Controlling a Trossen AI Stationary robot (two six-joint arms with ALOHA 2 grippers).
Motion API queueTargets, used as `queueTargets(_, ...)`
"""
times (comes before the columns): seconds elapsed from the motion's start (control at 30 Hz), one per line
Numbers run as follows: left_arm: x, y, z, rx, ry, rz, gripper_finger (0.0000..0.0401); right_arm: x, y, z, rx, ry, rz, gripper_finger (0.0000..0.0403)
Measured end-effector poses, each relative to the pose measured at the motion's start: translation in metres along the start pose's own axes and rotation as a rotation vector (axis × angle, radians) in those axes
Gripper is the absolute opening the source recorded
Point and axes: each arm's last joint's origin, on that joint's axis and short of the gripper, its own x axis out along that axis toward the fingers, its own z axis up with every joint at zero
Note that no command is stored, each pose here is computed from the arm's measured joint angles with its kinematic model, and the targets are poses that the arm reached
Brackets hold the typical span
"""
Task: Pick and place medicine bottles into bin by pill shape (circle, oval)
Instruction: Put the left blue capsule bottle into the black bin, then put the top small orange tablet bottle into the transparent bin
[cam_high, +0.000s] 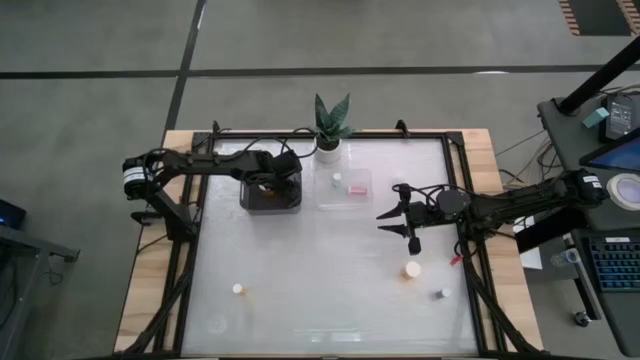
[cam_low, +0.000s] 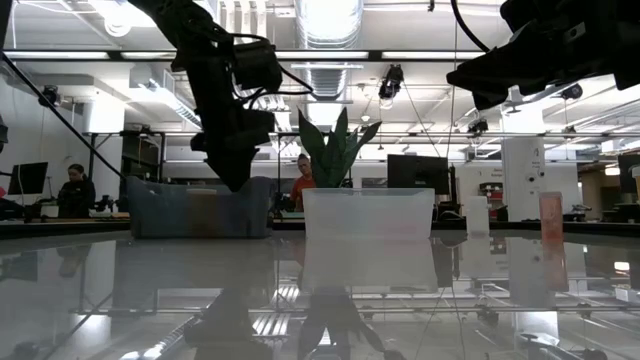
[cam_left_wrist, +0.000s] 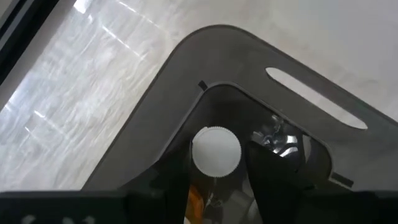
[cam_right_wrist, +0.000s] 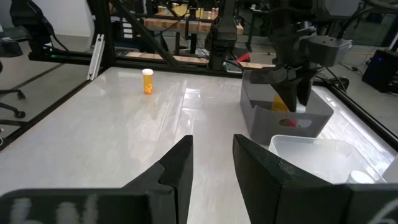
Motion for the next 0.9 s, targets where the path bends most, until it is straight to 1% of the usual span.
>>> queueTargets(0.17,0.000,0.000,0.001,-0.001,-0.009,-0.002,0.0137,0.000,0.000,0.000,0.000,0.000,0.000,0.0105)
queueTargets(0.4,-0.014,0.002,0.004,-0.002,-0.042,-0.011,0.0137,0.000,0.000,0.000,0.022,-0.001,0.000,0.0105)
queueTargets(0.67,-0.054,0.003,0.007,-0.010,-0.174,-0.059,0.0138,0.001,-0.001,0.006,0.105,-0.018,-0.011,0.0105)
queueTargets(0.8,-0.079,-0.006,0.006,0.005,-0.289,-0.119,0.0138,0.002,-0.001,0.012,0.143,-0.034,-0.011,0.0105)
queueTargets(0.9,-0.094,-0.018,0.005,0.046,-0.374,-0.173,0.0138,0.002,-0.002,0.016,0.190,-0.037,-0.010,0.0105)
